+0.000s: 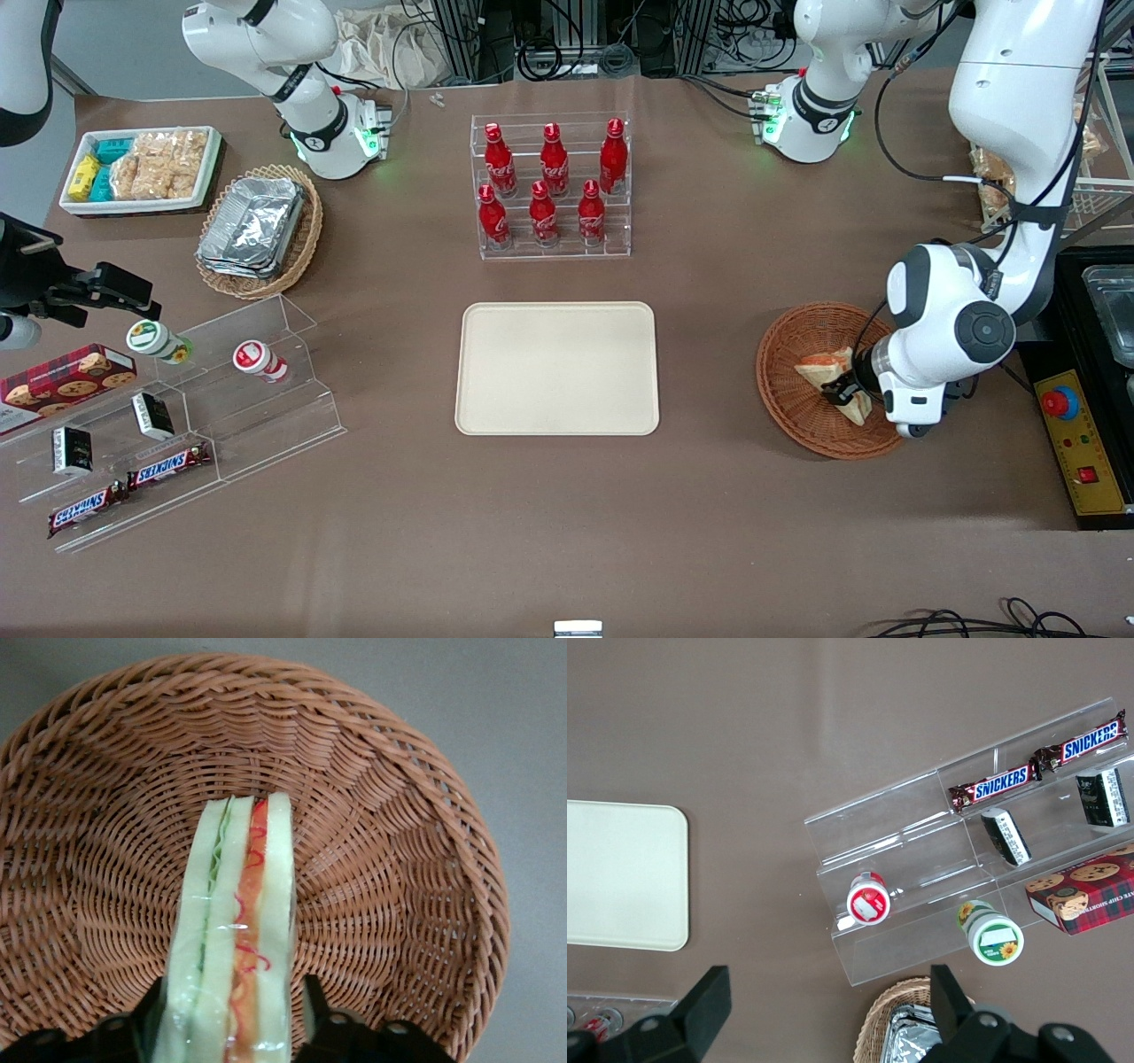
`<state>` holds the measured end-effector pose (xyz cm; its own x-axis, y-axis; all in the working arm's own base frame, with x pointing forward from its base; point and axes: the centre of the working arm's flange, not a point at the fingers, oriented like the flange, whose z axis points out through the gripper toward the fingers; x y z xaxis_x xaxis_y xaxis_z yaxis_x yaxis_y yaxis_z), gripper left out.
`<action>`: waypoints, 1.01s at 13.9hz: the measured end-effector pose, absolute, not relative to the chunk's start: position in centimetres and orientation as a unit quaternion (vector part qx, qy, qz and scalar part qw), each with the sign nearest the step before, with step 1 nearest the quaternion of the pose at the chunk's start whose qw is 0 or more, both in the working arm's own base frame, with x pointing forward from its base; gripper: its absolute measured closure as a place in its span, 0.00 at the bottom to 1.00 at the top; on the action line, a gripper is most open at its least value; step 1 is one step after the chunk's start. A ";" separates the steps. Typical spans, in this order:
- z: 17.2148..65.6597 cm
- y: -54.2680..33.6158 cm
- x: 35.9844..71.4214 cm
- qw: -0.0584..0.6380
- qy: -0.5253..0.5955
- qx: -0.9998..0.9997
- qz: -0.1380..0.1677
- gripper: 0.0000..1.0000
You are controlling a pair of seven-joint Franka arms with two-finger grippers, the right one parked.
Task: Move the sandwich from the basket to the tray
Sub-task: 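Lower the open left gripper around the sandwich and close it, then lift the held sandwich up out of the basket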
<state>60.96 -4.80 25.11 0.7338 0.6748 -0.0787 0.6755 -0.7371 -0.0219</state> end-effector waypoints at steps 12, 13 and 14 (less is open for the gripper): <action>47.3 -5.7 65.6 -0.013 0.334 0.940 -0.065 0.83; 50.0 -6.8 65.4 -0.006 0.290 0.955 -0.063 0.83; 51.9 -8.2 65.2 0.002 0.248 0.967 -0.060 0.83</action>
<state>65.19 -8.22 51.90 0.8697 0.4795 -0.1168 0.4801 -0.8769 -0.0254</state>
